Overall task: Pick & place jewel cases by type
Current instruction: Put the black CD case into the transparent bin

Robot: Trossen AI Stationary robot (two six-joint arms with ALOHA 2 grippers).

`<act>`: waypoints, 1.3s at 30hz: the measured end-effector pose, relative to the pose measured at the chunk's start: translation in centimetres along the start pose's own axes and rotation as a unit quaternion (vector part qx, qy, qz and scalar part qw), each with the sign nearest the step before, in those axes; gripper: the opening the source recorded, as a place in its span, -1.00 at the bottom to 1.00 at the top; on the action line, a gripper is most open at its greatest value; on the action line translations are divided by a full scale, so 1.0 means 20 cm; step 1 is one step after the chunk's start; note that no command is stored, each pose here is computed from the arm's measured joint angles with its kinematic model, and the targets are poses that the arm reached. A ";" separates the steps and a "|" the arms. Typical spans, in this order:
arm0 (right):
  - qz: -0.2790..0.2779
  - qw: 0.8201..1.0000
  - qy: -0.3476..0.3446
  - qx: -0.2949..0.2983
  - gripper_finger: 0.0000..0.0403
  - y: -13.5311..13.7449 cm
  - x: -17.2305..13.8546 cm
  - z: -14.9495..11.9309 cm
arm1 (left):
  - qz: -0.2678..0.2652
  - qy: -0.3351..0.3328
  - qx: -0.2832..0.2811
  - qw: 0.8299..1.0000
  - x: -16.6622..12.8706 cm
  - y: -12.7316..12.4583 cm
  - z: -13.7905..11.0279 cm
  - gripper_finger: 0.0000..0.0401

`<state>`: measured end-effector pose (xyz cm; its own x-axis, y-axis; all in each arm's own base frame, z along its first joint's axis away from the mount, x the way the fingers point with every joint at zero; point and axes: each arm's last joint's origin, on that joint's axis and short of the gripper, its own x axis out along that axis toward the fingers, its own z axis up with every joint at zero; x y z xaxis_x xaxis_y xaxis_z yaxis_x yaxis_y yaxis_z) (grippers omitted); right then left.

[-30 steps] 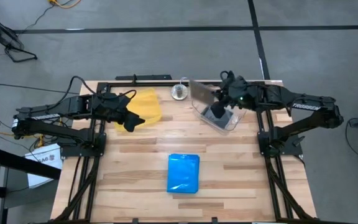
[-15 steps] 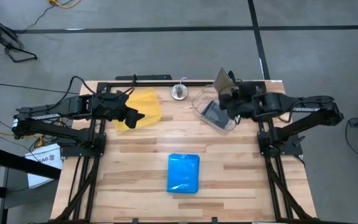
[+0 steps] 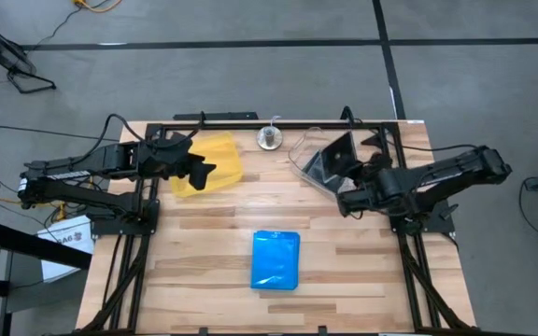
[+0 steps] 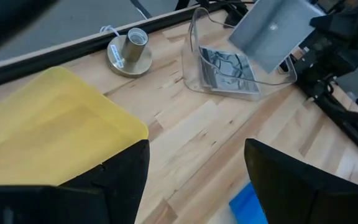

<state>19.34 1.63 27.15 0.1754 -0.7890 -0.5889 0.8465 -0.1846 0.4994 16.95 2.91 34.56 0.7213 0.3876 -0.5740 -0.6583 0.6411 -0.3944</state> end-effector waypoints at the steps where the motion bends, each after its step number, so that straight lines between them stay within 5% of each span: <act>1: -0.005 1.000 -0.002 0.000 -0.87 0.01 0.01 -0.01 | 0.000 0.000 0.004 1.000 0.00 0.00 0.00 0.27; 13: -0.027 0.998 -0.024 -0.056 -0.87 0.10 0.08 -0.06 | -0.004 0.002 0.025 1.000 0.00 0.00 0.00 0.27; 18: -0.005 0.983 -0.034 -0.178 -0.87 0.22 0.02 0.05 | -0.005 0.002 0.034 0.999 0.00 0.00 0.00 0.27; 21: 0.006 0.952 -0.020 -0.304 -0.87 0.31 -0.03 0.13 | -0.012 0.004 0.040 0.999 0.00 -0.01 0.00 0.27; 27: 0.035 0.861 0.068 -0.502 -0.87 0.42 -0.06 0.28 | -0.020 0.004 0.043 0.999 0.00 -0.01 0.00 0.27; 32: 0.060 0.784 0.183 -0.590 -0.87 0.44 -0.02 0.36 | -0.020 0.005 0.039 0.999 0.00 -0.01 0.00 0.27; 39: 0.000 0.671 0.254 -0.696 -0.87 0.47 0.06 0.40 | -0.020 0.005 0.021 1.000 0.00 -0.01 0.00 0.27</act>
<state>23.54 -5.78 36.24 0.0254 -0.4220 -0.9063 0.4335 0.8215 -0.3704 17.09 2.82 34.70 0.7446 0.3544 -0.5657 -0.6190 0.6837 -0.3865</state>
